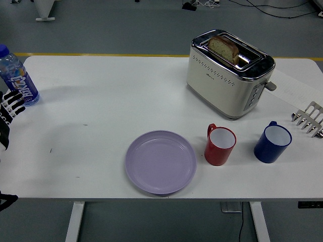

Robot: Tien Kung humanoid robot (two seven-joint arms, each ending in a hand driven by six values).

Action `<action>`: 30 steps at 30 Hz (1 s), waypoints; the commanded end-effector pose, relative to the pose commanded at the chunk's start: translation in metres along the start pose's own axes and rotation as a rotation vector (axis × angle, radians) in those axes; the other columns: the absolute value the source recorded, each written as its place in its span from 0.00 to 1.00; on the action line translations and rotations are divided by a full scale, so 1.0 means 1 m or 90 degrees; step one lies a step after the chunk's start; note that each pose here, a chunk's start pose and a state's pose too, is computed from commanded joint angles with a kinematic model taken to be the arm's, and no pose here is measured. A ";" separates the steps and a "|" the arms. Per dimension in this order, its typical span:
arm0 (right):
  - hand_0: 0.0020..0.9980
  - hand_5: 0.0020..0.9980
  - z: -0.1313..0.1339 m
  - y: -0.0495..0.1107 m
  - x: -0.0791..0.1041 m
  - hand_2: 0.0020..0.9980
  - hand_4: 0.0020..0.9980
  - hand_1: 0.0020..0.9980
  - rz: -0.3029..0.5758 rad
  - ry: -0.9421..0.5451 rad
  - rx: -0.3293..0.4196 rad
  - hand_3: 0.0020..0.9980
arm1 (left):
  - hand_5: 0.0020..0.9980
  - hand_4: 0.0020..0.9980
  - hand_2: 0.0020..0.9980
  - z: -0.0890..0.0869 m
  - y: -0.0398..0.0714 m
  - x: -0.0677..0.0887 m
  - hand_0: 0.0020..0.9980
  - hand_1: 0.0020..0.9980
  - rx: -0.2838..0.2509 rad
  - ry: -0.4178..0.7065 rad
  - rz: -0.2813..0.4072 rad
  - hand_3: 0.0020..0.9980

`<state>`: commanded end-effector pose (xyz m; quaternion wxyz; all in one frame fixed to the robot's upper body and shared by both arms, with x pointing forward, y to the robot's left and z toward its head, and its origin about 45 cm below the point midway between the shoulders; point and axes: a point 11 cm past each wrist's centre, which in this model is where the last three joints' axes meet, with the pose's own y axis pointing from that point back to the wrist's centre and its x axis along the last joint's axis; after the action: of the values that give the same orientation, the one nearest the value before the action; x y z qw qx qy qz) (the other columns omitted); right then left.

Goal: Push plate across desktop

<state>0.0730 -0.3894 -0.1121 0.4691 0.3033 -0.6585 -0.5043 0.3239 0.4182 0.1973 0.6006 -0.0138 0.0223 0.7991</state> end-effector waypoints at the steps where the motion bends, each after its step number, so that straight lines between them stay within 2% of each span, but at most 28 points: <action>1: 0.64 0.53 0.000 0.000 0.000 0.68 0.47 0.60 0.000 -0.001 0.001 0.76 | 1.00 0.56 0.78 0.001 0.000 0.001 0.75 0.78 -0.001 0.000 0.002 0.71; 9: 0.64 0.53 -0.002 0.000 0.004 0.68 0.47 0.60 0.005 -0.001 0.002 0.76 | 1.00 0.56 0.77 0.008 -0.003 0.003 0.75 0.77 -0.013 0.000 0.000 0.71; 30: 0.64 0.52 -0.003 0.000 0.006 0.68 0.47 0.60 0.008 -0.003 0.006 0.76 | 1.00 0.57 0.75 0.008 -0.004 0.007 0.76 0.76 -0.020 0.004 0.003 0.71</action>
<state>0.0732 -0.3960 -0.1104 0.4690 0.3002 -0.6639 -0.4991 0.3254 0.4266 0.2050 0.5983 -0.0259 0.0119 0.8007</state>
